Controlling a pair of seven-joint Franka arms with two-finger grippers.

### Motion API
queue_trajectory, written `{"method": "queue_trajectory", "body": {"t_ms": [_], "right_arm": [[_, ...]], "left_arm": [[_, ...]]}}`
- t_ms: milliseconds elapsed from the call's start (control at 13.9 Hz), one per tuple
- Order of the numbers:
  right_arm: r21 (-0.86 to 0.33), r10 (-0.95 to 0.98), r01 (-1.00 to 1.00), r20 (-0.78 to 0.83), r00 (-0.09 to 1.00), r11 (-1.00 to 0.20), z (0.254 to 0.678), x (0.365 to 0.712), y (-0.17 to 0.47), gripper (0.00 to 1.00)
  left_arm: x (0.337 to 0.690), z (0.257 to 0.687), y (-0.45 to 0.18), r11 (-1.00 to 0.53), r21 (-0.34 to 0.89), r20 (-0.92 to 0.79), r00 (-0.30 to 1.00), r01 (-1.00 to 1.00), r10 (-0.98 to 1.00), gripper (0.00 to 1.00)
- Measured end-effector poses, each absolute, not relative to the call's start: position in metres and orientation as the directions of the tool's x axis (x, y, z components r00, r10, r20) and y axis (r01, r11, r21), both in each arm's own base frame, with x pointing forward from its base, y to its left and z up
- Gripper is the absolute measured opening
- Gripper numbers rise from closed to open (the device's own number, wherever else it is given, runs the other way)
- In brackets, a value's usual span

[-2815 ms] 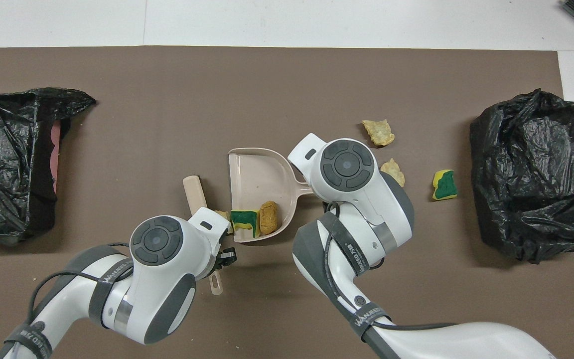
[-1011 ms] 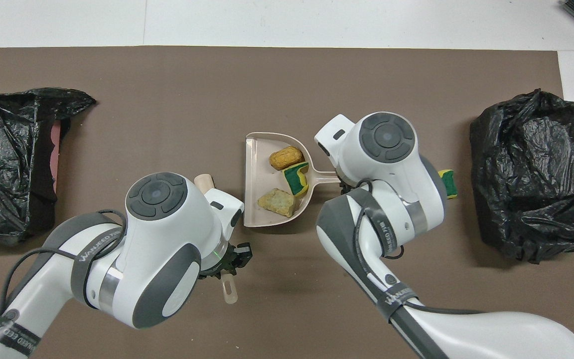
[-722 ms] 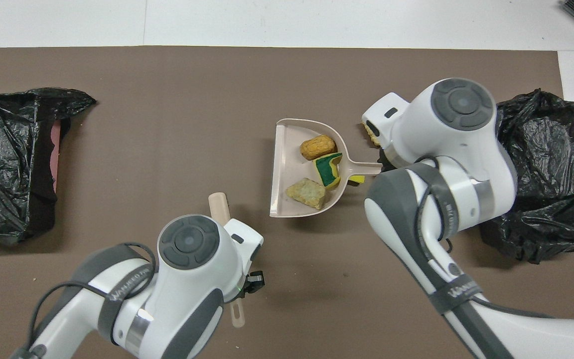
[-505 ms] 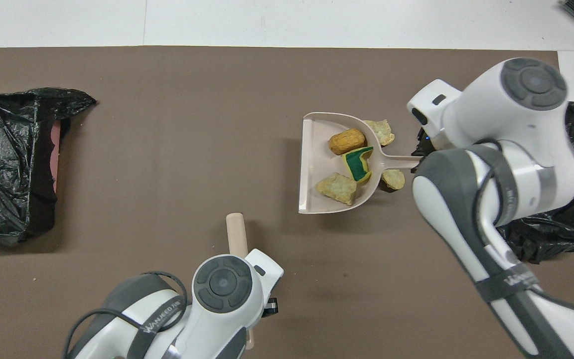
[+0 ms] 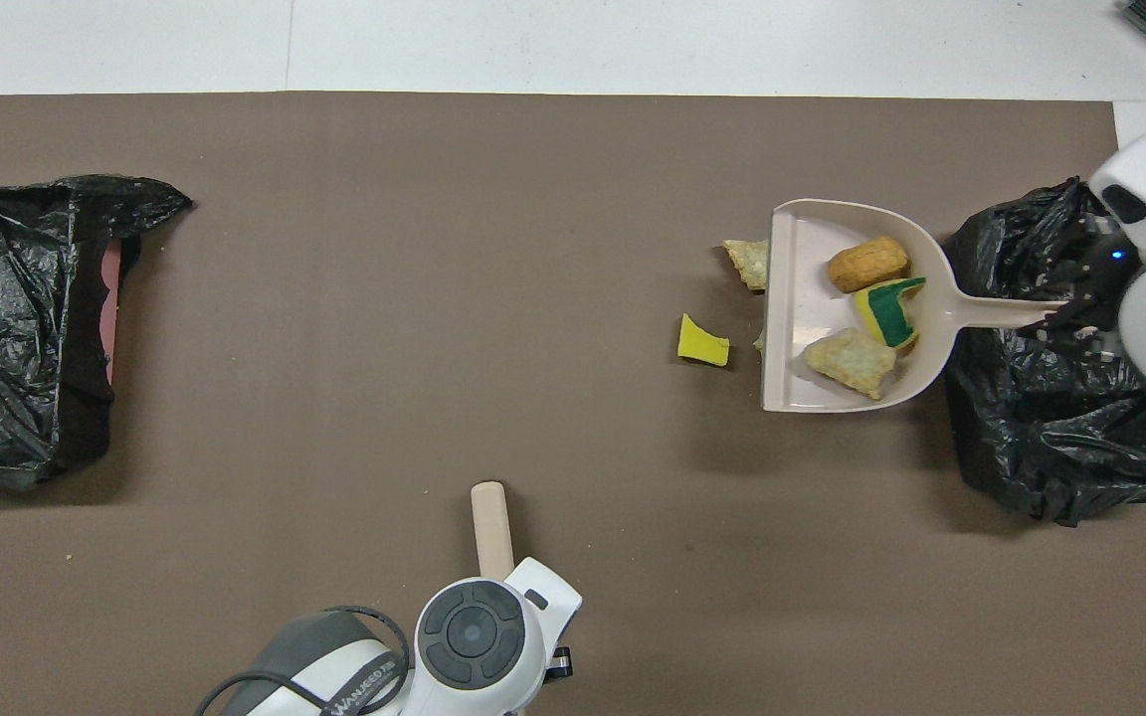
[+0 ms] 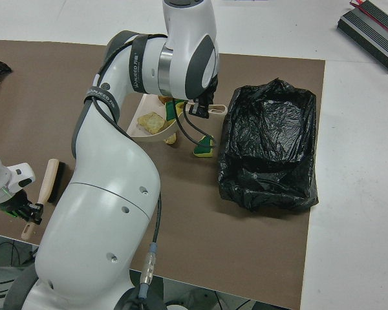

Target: Sweep and dump trash in bin

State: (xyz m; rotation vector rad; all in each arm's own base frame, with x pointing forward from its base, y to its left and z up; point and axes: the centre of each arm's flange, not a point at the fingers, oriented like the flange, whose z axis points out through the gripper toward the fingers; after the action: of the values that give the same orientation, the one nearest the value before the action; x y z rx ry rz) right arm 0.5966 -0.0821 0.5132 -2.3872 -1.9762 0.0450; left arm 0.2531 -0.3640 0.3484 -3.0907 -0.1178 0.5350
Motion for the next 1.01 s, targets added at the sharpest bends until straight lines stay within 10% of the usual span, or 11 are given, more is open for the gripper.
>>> {"method": "queue_trajectory", "body": {"t_ms": [794, 1011], "right_arm": [[0.04, 0.901, 0.957, -0.328, 0.283, -0.286, 0.554, 0.557, -0.259, 0.31], [0.033, 0.867, 0.968, -0.437, 0.239, -0.25, 0.561, 0.557, -0.261, 0.31]], "left_arm": [[0.237, 0.338, -0.359, -0.996, 0.039, -0.308, 0.947, -0.08, -0.088, 0.26], [0.24, 0.339, -0.357, -0.996, 0.043, -0.309, 0.947, -0.076, -0.085, 0.53]]}}
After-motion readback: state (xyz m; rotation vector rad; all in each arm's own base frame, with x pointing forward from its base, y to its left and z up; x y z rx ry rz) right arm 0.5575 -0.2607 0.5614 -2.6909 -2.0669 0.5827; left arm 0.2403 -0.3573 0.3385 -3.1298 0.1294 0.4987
